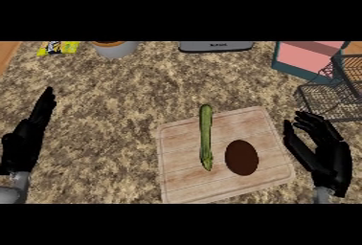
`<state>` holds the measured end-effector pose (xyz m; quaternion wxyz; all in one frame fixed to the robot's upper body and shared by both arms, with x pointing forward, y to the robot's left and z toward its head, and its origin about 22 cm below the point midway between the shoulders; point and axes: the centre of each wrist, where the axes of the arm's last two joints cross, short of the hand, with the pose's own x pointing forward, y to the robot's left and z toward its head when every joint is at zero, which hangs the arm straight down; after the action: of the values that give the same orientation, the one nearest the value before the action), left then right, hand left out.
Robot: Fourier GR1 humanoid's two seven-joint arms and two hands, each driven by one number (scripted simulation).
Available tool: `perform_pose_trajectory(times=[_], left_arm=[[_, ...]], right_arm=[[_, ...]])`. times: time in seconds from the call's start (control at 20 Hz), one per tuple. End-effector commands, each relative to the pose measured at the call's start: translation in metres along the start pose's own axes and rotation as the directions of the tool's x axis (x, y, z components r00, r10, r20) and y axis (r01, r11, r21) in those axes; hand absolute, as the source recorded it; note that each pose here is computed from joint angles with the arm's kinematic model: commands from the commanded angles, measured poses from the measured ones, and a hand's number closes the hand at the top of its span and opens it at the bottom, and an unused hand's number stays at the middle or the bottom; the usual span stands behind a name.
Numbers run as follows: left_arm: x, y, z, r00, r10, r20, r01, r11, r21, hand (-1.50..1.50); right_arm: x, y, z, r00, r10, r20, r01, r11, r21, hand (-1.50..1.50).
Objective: Pick the squash from the cutting board and place it in the tiered basket
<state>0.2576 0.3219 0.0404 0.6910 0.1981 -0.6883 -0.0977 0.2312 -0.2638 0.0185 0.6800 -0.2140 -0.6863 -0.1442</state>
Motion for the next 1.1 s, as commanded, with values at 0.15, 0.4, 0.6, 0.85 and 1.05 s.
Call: perform_pose_trajectory(times=[0.15, 0.4, 0.6, 0.85, 1.05], left_arm=[[0.006, -0.001, -0.012, 1.0, -0.024, 0.0, 0.024, 1.0, 0.018, 0.0], [0.01, -0.028, -0.014, 1.0, -0.004, -0.01, 0.004, 1.0, -0.011, 0.0], [0.012, -0.024, -0.012, 0.999, -0.017, 0.031, 0.018, 0.999, -0.027, 0.0], [0.01, -0.039, -0.014, 1.0, 0.002, 0.021, -0.001, 0.999, -0.044, 0.0], [0.011, -0.035, -0.017, 1.0, -0.019, 0.008, 0.019, 0.999, -0.045, 0.0]], right_arm=[[-0.022, 0.019, 0.068, 0.986, 0.064, -0.154, -0.114, 0.93, -0.348, -1.5], [-0.007, 0.013, 0.081, 0.95, 0.232, -0.211, -0.263, 0.956, -0.132, -1.5], [0.0, -0.007, 0.071, 0.847, 0.457, -0.274, -0.445, 0.889, 0.109, -1.5], [0.048, 0.009, 0.045, 0.757, 0.566, -0.327, -0.52, 0.825, 0.223, -1.5], [0.094, 0.03, 0.032, 0.703, 0.6, -0.381, -0.556, 0.798, 0.231, -1.5]])
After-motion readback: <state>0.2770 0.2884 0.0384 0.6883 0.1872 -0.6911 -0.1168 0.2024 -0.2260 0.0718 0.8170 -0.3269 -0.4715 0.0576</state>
